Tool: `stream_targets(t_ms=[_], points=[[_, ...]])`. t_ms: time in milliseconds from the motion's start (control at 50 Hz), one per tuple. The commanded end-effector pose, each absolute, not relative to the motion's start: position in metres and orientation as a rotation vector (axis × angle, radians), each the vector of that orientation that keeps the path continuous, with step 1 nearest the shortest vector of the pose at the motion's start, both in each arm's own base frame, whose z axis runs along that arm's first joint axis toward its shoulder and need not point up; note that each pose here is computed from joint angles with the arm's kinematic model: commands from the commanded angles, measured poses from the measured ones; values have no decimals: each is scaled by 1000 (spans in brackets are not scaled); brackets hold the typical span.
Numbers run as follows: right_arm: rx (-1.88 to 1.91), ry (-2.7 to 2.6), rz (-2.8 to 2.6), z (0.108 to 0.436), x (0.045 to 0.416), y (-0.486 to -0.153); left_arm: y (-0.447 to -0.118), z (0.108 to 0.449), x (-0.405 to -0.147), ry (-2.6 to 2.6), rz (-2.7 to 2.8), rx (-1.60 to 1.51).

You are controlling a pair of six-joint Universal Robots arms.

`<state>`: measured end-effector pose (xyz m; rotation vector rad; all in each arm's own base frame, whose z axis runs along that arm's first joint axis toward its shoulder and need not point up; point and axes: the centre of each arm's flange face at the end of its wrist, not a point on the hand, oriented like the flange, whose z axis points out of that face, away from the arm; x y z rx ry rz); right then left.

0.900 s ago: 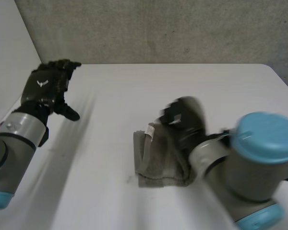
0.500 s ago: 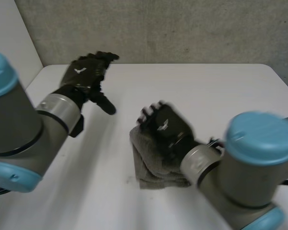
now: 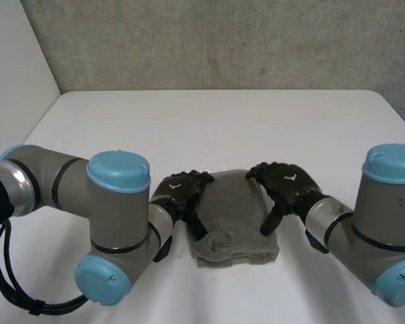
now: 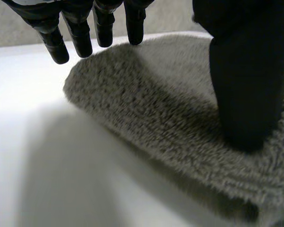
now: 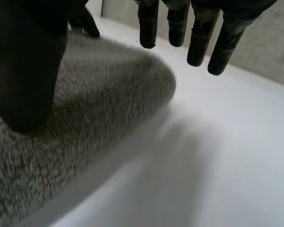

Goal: Fold the towel.

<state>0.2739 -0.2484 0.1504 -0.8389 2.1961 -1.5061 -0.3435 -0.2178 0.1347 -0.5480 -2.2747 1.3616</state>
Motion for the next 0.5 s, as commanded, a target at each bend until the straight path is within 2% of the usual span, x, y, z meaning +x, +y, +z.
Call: stream_targets(t_ms=[20,40,80,100,120,140,160,180,200,220,240,260,280,300,320,340,360,380,400,420,500], points=[[-882,2193,-1578,158,275,-256,-223,153,-336,-2275,1442,-505],[-882,2192,-1579,158,275,-256,-224,164,-336,-2250,1470,-501],[-852,2143,-1698,191,273,-260,-224,175,-336,-2223,1501,-500],[-852,2143,-1699,191,273,-260,-224,175,-336,-2222,1501,-500],[-832,2117,-1766,210,272,-260,-225,189,-336,-2193,1535,-502],[-832,2116,-1766,210,272,-260,-226,205,-336,-2159,1576,-504],[-809,2092,-1830,229,270,-261,-226,205,-336,-2159,1577,-504],[-777,2070,-1893,247,268,-262,-225,224,-333,-2125,1619,-504],[-776,2070,-1894,247,268,-262,-224,245,-330,-2090,1660,-496],[-734,2046,-1971,270,263,-263,-224,245,-330,-2090,1660,-496],[-685,2019,-2056,294,258,-264,-226,267,-323,-2057,1708,-469],[-684,2019,-2057,294,258,-264,-226,267,-323,-2057,1708,-469],[-639,1992,-2130,316,252,-261,-229,289,-314,-2028,1760,-432],[-639,1992,-2131,317,252,-261,-234,310,-301,-2010,1819,-382],[-606,1969,-2183,335,248,-257,-234,310,-301,-2010,1820,-381],[-583,1947,-2223,351,244,-253,-237,330,-287,-2002,1873,-329],[-583,1947,-2223,351,244,-253,-241,346,-272,-2013,1914,-276],[-569,1930,-2249,364,241,-249,-241,347,-272,-2013,1914,-275],[-562,1928,-2261,373,237,-247,-242,360,-256,-2038,1936,-229],[-562,1928,-2261,373,237,-247,-243,370,-246,-2054,1948,-203],[-537,2026,-2233,380,221,-249,-241,385,-229,-2085,1963,-173]])
